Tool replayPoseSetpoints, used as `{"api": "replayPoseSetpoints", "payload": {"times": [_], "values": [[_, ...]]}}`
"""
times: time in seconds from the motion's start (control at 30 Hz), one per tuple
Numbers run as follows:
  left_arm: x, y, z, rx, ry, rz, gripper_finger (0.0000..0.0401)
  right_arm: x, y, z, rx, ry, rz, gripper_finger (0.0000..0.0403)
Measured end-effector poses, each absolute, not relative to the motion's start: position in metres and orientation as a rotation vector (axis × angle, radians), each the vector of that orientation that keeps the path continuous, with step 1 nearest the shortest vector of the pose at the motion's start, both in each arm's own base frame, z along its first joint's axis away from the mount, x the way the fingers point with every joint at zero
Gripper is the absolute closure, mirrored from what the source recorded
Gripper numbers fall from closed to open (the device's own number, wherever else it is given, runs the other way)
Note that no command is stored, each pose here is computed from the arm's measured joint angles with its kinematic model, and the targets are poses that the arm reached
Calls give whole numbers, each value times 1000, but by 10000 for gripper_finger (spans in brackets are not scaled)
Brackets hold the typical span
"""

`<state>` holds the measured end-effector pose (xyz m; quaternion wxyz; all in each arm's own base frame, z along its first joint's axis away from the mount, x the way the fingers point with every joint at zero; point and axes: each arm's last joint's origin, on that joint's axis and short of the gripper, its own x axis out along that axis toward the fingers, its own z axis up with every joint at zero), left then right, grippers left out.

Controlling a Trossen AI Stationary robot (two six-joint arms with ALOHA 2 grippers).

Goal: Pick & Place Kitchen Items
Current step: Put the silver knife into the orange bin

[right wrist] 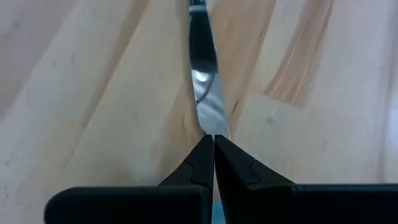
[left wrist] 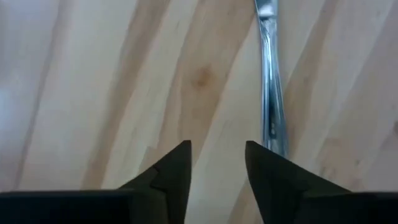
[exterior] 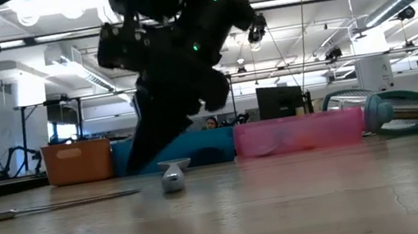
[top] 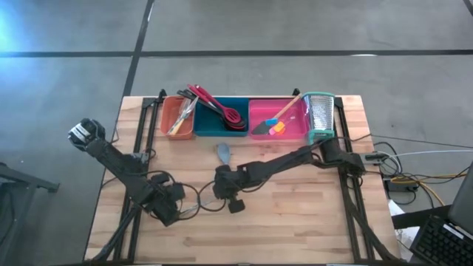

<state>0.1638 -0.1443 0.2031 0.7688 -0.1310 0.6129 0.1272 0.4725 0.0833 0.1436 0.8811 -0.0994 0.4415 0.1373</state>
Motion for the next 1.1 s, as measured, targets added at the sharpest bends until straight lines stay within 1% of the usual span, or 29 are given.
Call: {"api": "replayPoseSetpoints", "payload": {"times": [0.1,0.2,1.1], "values": [[163,-145,203,-299,1355,263,233,473,82,139,-199,932,288,395],[163,-145,203,-300,1360,262,227,474,82,140,-197,921,286,395],[162,-145,203,-314,1392,250,226,476,75,140,-163,911,259,395]]}}
